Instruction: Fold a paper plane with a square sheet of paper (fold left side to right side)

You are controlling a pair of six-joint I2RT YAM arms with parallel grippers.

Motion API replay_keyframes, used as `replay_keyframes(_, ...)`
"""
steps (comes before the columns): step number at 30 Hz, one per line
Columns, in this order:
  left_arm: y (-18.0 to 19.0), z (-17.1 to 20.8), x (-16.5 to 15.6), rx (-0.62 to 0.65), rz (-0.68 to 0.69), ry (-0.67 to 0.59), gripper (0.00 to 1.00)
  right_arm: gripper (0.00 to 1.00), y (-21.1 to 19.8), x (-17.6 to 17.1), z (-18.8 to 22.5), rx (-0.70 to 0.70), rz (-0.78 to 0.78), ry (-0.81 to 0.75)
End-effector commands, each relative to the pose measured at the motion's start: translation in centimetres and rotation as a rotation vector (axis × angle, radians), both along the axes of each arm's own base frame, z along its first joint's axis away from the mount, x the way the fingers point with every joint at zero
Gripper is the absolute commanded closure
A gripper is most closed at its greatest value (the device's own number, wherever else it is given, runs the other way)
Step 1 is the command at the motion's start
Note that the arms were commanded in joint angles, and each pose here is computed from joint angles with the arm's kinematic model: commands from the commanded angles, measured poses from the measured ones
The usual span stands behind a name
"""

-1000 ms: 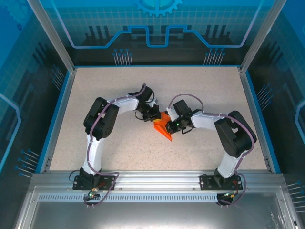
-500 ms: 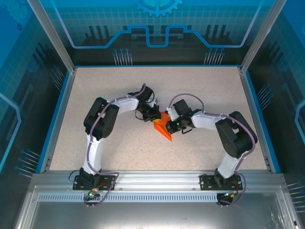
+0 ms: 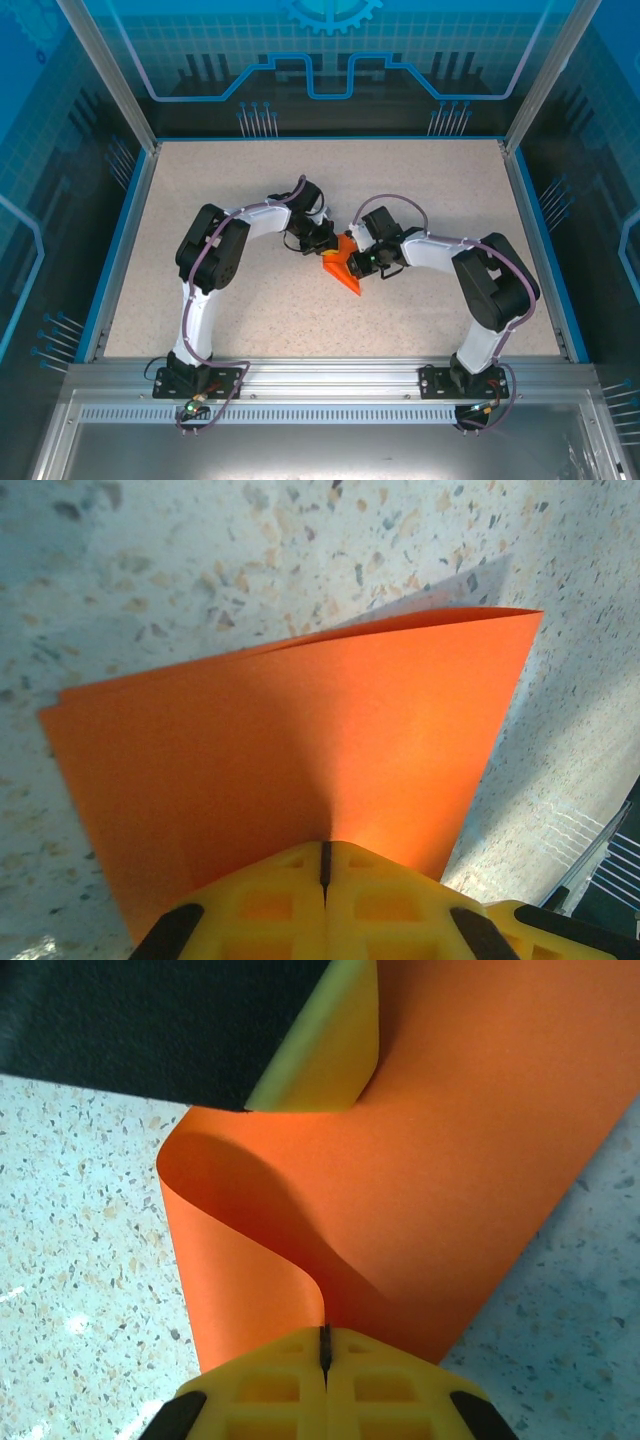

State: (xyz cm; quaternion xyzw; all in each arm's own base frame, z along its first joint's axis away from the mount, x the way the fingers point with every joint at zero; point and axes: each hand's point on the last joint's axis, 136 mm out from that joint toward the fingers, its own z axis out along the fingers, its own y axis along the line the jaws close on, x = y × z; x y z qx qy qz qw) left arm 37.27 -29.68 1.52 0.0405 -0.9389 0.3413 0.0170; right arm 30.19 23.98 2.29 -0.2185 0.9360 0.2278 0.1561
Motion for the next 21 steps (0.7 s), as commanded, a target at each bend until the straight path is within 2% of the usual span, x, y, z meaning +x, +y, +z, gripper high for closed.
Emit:
replay_keyframes(1,1.1,-3.4,-2.3,0.091,-0.019,0.086,0.95,0.96,-0.6,0.4,-0.4,-0.019,-0.031,0.025)
replay_keyframes(13,1.2,-3.2,-2.3,0.091,-0.021,0.083,0.94,0.96,-1.2,0.0,-1.3,-0.055,-0.038,0.048)
replay_keyframes(21,1.8,0.4,-1.1,0.097,-0.034,-0.026,0.80,0.96,-1.6,-0.4,-2.3,-0.086,-0.035,0.088)
